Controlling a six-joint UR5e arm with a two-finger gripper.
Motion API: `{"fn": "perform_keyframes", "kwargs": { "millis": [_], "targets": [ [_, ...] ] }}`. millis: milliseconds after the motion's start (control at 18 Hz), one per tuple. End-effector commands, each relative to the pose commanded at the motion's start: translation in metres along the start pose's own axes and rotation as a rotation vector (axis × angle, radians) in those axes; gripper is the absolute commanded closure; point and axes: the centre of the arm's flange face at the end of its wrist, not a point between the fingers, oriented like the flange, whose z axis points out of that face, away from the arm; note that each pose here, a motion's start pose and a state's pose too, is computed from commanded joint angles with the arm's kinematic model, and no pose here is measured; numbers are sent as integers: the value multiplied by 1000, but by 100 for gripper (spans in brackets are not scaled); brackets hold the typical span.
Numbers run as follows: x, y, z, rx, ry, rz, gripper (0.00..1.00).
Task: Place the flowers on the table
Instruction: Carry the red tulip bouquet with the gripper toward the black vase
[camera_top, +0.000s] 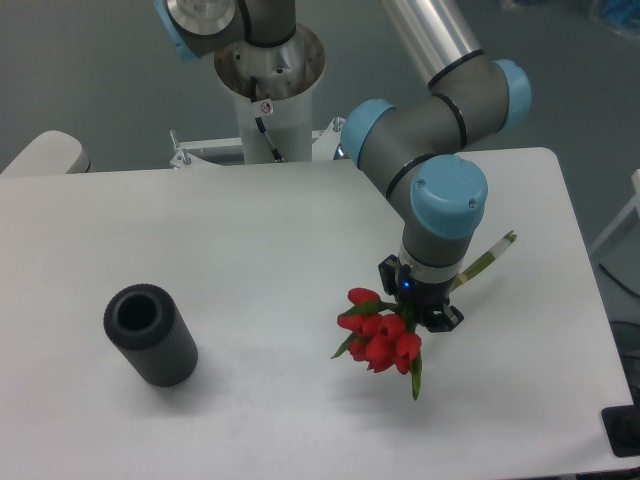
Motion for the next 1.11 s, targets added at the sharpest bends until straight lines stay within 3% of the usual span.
{"fn": "perform_keyframes", "kwargs": {
  "millis": [556,944,1111],
  "targets": [
    [26,-14,7,-24,27,35,95],
    [99,-19,34,-68,108,152,95],
    [126,-18,35,-64,106,195,92]
  ]
}}
